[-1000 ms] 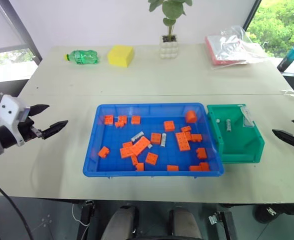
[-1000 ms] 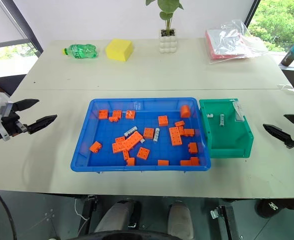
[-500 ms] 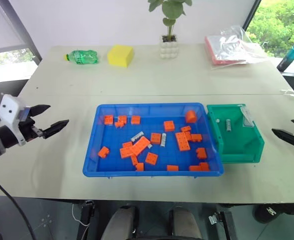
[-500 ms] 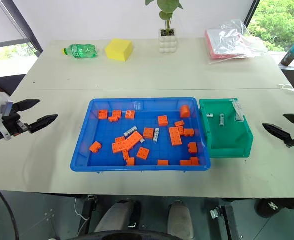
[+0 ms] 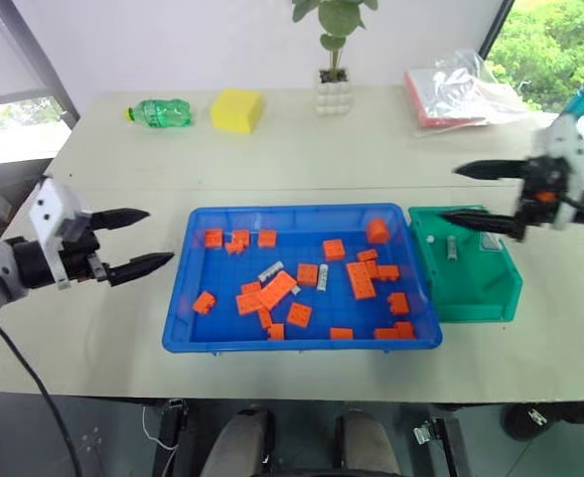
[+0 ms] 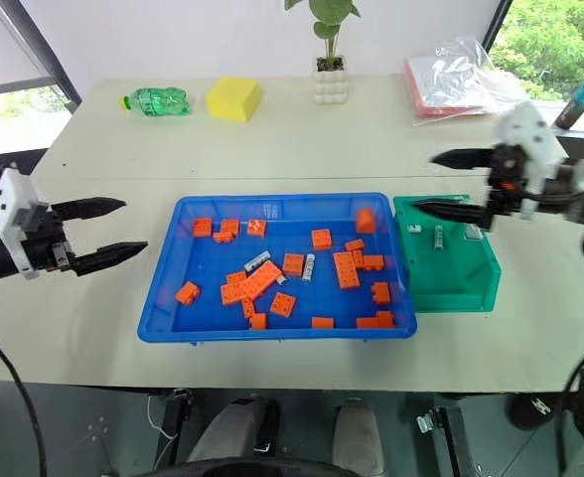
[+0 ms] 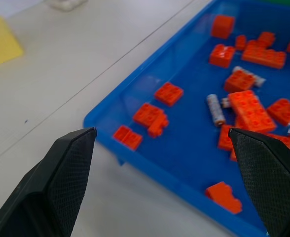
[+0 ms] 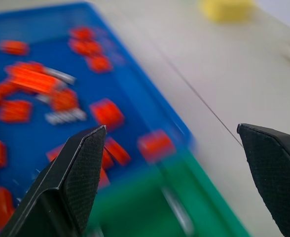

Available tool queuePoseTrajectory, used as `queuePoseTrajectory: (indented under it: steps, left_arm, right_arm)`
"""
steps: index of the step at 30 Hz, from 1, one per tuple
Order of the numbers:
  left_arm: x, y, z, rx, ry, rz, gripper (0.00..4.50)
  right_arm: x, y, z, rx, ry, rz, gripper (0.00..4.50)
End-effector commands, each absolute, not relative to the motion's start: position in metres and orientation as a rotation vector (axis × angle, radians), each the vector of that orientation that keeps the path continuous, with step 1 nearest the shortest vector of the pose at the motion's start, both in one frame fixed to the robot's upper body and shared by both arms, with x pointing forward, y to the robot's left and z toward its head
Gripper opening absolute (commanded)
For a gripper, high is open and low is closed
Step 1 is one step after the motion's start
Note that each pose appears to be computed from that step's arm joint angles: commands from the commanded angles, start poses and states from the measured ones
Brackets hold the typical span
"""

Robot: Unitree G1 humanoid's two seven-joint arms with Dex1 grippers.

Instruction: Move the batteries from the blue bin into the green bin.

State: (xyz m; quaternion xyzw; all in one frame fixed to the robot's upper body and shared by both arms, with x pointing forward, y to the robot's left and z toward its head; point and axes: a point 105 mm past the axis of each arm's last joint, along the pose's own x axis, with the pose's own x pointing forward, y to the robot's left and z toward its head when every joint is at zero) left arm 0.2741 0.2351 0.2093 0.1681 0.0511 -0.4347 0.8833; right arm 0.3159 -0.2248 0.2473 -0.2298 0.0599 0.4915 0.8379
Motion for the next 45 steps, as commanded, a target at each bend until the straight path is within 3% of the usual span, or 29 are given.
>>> queuePoseTrajectory:
  steps: [1, 4, 6, 7, 10, 24, 36, 45]
  left_arm:
    - [0.272, 0.236, 0.215, 0.358, 0.101, -0.909, 4.5]
    - [0.272, 0.236, 0.215, 0.357, 0.102, -0.909, 4.5]
    - [0.253, 0.211, 0.212, 0.422, 0.163, -1.097, 4.5]
    - [0.247, 0.204, 0.21, 0.44, 0.184, -1.152, 4.5]
    - [0.24, 0.195, 0.206, 0.462, 0.199, -1.198, 4.5]
    - [0.239, 0.2, 0.209, 0.405, 0.178, -1.1, 4.5]
    - [0.237, 0.192, 0.2, 0.418, 0.197, -1.139, 4.5]
    - [0.238, 0.191, 0.202, 0.42, 0.19, -1.136, 4.5]
  right_arm:
    - [0.314, -0.225, 0.255, -0.493, 0.119, 1.044, 4.38]
    - [0.314, -0.225, 0.255, -0.492, 0.122, 1.044, 4.38]
    - [0.322, -0.11, 0.224, -0.603, 0.091, 1.503, 4.38]
    - [0.317, -0.075, 0.219, -0.67, 0.08, 1.643, 4.38]
    - [0.321, -0.042, 0.199, -0.799, 0.094, 1.758, 4.38]
    - [0.331, -0.035, 0.184, -0.817, 0.11, 1.794, 4.38]
    - [0.332, 0.001, 0.142, -0.977, 0.099, 1.835, 4.38]
    - [0.332, 0.001, 0.125, -1.019, 0.114, 1.86, 4.38]
